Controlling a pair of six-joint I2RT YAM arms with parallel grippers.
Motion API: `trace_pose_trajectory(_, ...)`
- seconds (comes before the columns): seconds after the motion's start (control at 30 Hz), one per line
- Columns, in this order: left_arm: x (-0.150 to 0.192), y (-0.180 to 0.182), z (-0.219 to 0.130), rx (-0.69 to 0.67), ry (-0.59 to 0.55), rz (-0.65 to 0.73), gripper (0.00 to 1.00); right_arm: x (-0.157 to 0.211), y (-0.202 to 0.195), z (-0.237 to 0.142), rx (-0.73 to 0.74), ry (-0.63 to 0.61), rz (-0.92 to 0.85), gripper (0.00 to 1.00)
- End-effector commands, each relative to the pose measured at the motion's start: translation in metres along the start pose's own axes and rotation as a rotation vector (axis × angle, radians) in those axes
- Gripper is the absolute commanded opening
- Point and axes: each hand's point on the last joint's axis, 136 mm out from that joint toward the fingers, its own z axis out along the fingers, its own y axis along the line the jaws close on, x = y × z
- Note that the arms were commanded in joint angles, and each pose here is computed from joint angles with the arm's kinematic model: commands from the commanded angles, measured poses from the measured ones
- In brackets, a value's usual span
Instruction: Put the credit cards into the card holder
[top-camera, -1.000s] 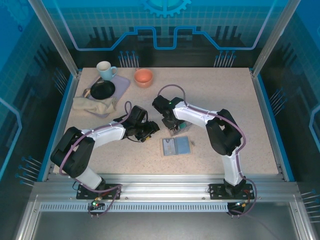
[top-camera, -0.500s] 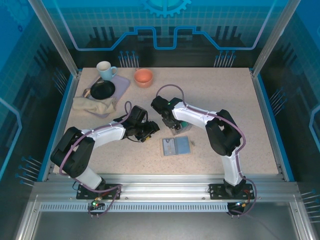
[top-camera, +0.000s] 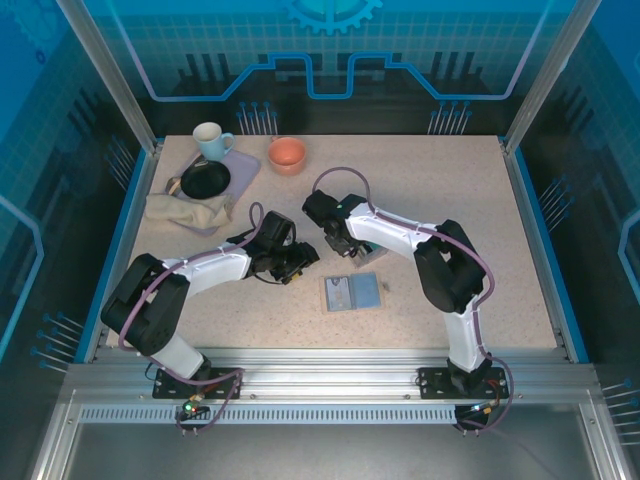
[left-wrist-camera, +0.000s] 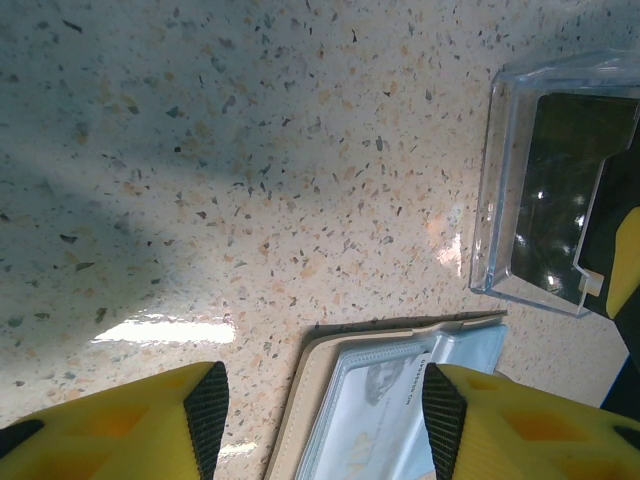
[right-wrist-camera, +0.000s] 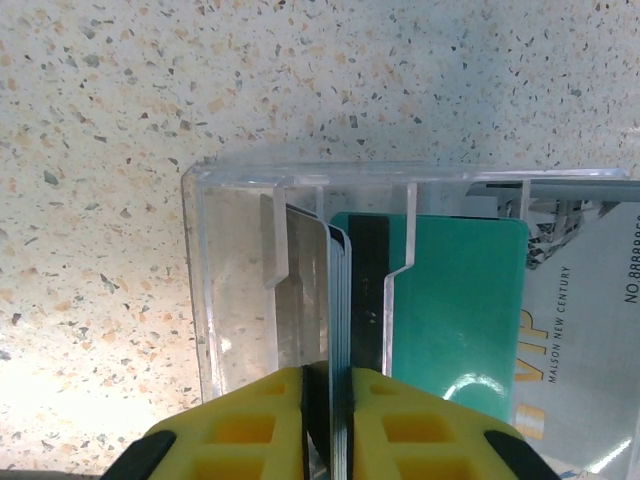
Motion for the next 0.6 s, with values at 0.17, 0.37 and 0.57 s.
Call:
trace_pose_trajectory(0.17,0.0,0.001,-0.003,-0.001,0.002,-0.008,0.57,0.001,-0.012,-0.012,0.028,-0.015,0.0,0.17)
trace_pose_trajectory(0.37,0.0,0.001,-0.004,-0.002,0.001,-0.009,0.57,0.003,-0.019,-0.009,0.027,-0.008,0.018,0.18)
trace_pose_trajectory(0.57,-0.001,0.0,-0.004,-0.001,0.003,-0.007,0.57,0.007,-0.026,-0.003,0.01,0.01,0.045,0.18)
